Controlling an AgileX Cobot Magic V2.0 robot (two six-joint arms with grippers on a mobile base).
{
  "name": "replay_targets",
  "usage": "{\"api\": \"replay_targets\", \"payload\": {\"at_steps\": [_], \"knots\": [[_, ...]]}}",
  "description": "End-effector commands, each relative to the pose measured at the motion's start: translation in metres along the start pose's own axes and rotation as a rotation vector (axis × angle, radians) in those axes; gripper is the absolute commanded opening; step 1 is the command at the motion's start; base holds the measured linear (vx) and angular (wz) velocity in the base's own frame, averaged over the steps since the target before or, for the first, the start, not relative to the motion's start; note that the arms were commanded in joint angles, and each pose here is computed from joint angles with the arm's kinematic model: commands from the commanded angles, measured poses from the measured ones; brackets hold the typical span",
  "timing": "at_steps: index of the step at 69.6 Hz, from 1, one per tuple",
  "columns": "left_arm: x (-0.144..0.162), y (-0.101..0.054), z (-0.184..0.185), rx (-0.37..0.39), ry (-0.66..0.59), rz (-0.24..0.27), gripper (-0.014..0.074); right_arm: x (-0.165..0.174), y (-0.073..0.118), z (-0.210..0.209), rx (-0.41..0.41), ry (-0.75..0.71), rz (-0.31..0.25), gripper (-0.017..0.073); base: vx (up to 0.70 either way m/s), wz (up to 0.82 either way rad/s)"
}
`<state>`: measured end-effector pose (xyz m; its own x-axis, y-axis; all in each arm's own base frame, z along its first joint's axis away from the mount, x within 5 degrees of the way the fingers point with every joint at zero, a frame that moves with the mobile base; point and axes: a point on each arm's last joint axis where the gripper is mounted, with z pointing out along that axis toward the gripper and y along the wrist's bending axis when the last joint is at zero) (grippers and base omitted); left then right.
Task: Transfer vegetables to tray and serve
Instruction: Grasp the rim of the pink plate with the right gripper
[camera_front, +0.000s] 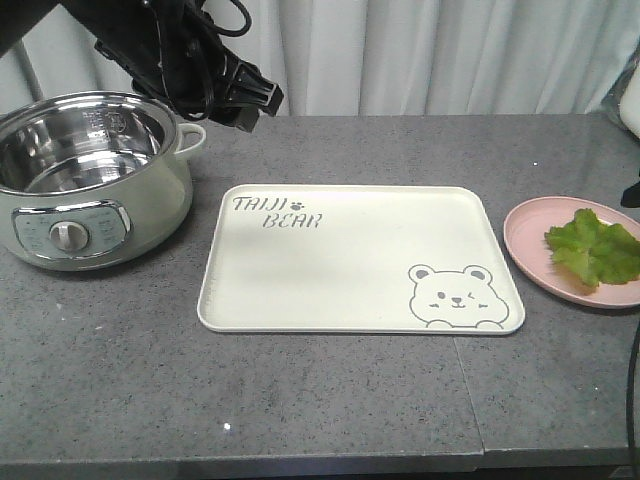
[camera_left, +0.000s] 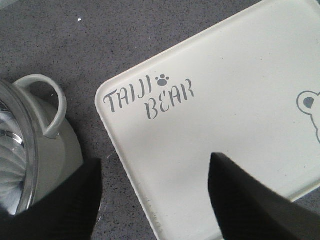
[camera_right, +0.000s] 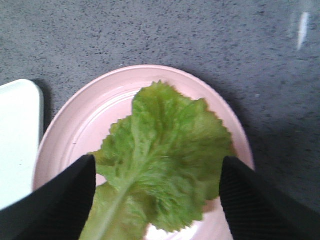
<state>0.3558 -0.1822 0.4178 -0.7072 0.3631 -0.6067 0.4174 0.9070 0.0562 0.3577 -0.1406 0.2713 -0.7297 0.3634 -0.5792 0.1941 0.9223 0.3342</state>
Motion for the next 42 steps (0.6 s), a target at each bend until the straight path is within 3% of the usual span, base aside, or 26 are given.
{"api": "replay_targets", "payload": {"at_steps": [1, 8, 24, 42], "knots": [[-0.005, 0.002, -0.031, 0.001, -0.094, -0.013, 0.045, -0.018, 0.009, -0.038, 0.063, -0.099, -0.029, 0.0479, 0.0, 0.0], [-0.005, 0.002, -0.031, 0.001, -0.094, -0.013, 0.045, -0.017, 0.009, -0.049, 0.114, -0.087, -0.023, 0.0461, 0.0, 0.0], [-0.005, 0.002, -0.031, 0.001, -0.094, -0.012, 0.045, -0.008, 0.005, -0.037, 0.099, 0.024, -0.01, 0.0459, 0.0, 0.0], [-0.005, 0.002, -0.031, 0.001, -0.094, -0.012, 0.045, 0.001, -0.01, -0.012, 0.141, 0.126, 0.01, 0.0459, 0.0, 0.0]]}}
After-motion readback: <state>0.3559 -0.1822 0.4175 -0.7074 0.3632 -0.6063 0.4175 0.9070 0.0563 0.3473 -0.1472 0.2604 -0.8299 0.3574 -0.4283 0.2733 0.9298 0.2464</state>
